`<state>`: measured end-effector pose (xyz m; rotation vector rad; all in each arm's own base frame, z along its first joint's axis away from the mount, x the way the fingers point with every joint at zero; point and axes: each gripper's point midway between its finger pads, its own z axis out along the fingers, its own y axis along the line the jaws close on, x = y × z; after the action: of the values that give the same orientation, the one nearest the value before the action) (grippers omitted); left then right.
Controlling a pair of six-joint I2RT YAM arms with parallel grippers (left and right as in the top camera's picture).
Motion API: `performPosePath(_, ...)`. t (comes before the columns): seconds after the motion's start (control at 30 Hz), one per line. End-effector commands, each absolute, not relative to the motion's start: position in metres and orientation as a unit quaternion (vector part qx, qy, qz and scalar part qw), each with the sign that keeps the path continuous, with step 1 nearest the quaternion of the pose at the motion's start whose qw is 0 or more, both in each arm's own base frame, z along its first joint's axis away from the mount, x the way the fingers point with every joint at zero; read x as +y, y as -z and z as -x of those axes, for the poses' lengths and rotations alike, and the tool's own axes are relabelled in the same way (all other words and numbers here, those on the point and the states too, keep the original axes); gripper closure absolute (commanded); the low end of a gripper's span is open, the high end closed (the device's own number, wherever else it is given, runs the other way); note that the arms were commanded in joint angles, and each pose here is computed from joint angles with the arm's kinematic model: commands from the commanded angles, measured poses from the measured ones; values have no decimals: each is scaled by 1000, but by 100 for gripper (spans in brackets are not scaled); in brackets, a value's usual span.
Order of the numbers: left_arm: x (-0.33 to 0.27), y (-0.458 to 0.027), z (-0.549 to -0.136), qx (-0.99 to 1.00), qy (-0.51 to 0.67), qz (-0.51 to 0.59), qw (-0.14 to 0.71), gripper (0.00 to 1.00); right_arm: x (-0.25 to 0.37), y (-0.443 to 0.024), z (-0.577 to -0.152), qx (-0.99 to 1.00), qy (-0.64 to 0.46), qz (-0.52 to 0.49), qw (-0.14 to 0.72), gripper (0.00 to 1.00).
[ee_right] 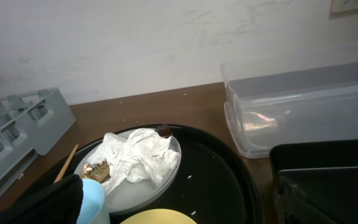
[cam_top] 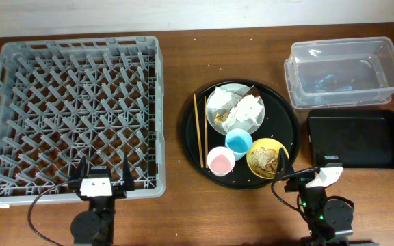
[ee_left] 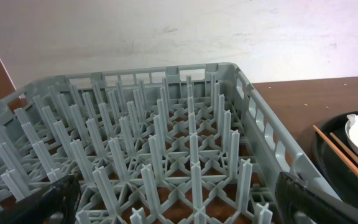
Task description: Sort waste into correct bins and load items into the dishwasher rack
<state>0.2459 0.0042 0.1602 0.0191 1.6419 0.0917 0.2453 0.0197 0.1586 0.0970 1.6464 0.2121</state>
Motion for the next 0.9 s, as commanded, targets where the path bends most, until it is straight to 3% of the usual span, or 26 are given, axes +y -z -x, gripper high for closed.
performPosePath(0.0,4,-159,-246,731,-44,-16,681,1,20,-156,-245,733,-91,-41,672,2)
performPosePath(0.87,4,-170,-246,715,-45,-13,697,1,34,-158,-244,732,-122,-13,671,2)
